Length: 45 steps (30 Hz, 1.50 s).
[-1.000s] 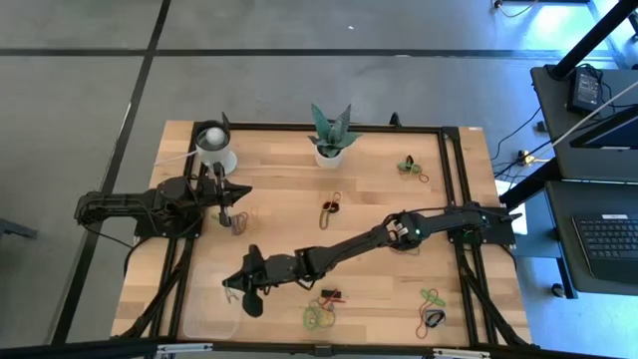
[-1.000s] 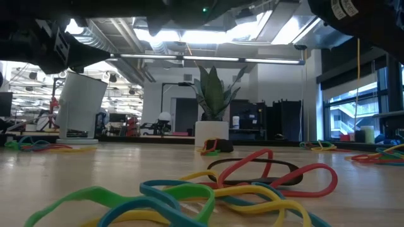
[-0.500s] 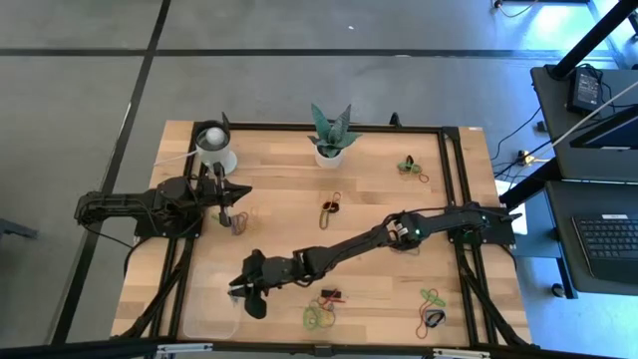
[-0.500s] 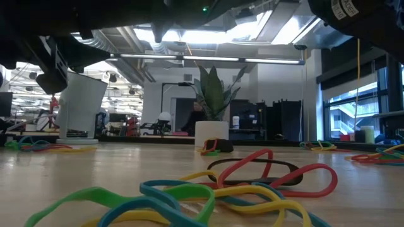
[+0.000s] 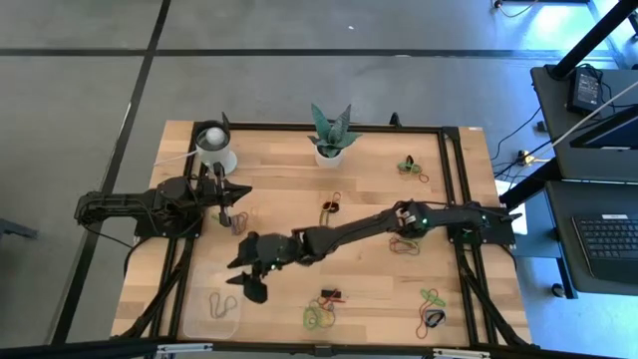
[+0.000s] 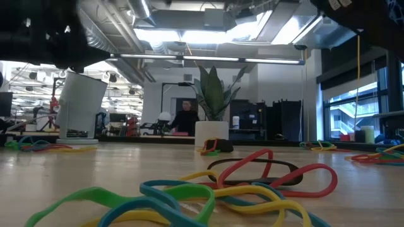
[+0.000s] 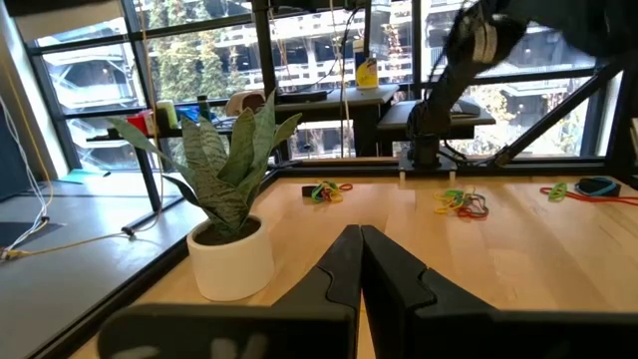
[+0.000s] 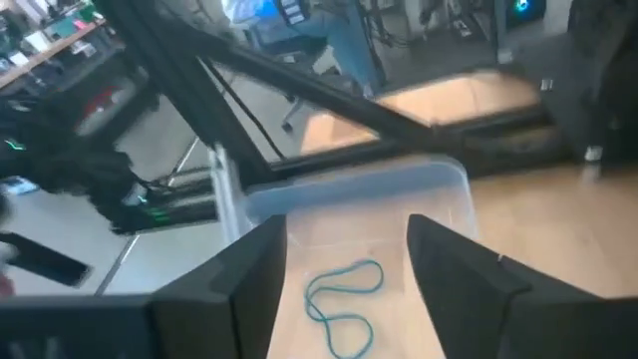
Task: Pick and place rubber bands into bin
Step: Put the yellow rubber band into the transparent bin
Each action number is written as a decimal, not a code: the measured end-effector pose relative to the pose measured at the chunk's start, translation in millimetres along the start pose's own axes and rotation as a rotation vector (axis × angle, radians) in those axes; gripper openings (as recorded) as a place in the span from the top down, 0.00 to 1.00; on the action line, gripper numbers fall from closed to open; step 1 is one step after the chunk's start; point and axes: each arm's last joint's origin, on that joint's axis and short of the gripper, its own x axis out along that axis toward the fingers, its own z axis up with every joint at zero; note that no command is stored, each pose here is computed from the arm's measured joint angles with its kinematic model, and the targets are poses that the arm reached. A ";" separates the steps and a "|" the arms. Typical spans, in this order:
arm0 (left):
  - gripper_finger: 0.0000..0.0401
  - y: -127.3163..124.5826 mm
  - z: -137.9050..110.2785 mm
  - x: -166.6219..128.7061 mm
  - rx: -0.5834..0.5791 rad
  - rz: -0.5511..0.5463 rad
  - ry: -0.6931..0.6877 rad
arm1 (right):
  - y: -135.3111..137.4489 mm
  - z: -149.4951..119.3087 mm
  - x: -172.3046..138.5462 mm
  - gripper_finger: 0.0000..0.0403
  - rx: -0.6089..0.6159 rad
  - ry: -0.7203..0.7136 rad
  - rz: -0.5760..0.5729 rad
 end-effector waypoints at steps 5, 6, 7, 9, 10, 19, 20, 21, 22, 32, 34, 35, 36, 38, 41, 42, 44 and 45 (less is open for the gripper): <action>0.99 0.0 0.0 0.0 0.000 0.000 0.000 | -1.1 33.7 -38.2 0.55 -0.048 0.147 -0.055; 0.99 0.0 0.1 0.0 0.000 0.000 -0.001 | -2.6 36.9 -47.4 0.58 -0.072 0.206 -0.079; 0.99 0.0 0.0 0.0 0.000 0.000 0.000 | -4.1 41.2 -55.7 0.60 -0.094 0.245 -0.096; 0.99 0.0 0.0 0.0 0.000 0.000 0.000 | -7.5 48.6 -76.3 0.67 -0.148 0.354 -0.133; 0.99 0.0 0.0 0.0 0.000 0.000 0.000 | -9.5 50.7 -84.5 0.71 -0.180 0.400 -0.144; 0.99 0.0 0.0 0.0 0.000 0.000 0.000 | -38.7 42.0 -118.4 0.97 -0.253 0.760 -0.016; 0.99 0.0 0.0 0.0 0.000 0.000 0.000 | -42.5 40.2 -119.0 0.97 -0.260 0.771 -0.015; 0.99 0.0 0.0 0.0 0.000 0.000 0.000 | -46.3 37.3 -118.8 0.98 -0.259 0.785 -0.017; 0.99 0.0 0.0 0.0 0.000 0.000 0.000 | -50.1 34.6 -120.1 0.98 -0.255 0.800 -0.022; 0.99 0.0 0.1 0.0 0.000 0.000 -0.001 | -85.8 -4.5 -181.4 0.99 -0.138 0.692 -0.109; 0.99 0.0 0.1 0.0 0.000 0.000 -0.001 | -87.6 -7.9 -204.9 0.99 -0.097 0.628 -0.153; 0.99 0.0 0.0 0.0 0.000 0.000 0.000 | -87.9 -10.1 -216.2 0.99 -0.081 0.611 -0.181; 0.99 0.0 0.0 0.0 0.000 0.000 0.000 | -87.5 -12.8 -228.3 0.99 -0.064 0.602 -0.214; 0.99 0.0 0.0 0.0 0.000 0.000 -0.001 | -86.7 -19.6 -249.3 0.99 -0.024 0.597 -0.292; 0.99 0.0 0.0 0.0 0.000 0.000 0.000 | -79.8 -22.2 -279.9 0.99 0.047 0.556 -0.382; 0.99 0.0 0.0 0.0 0.000 0.000 0.000 | -77.3 -22.9 -290.0 0.99 0.075 0.535 -0.414; 0.99 0.0 0.0 0.0 0.000 0.000 0.000 | -74.2 -27.2 -306.1 0.99 0.158 0.508 -0.477; 0.99 0.0 0.0 0.0 0.000 0.000 0.000 | -72.7 -28.8 -313.5 0.99 0.202 0.488 -0.505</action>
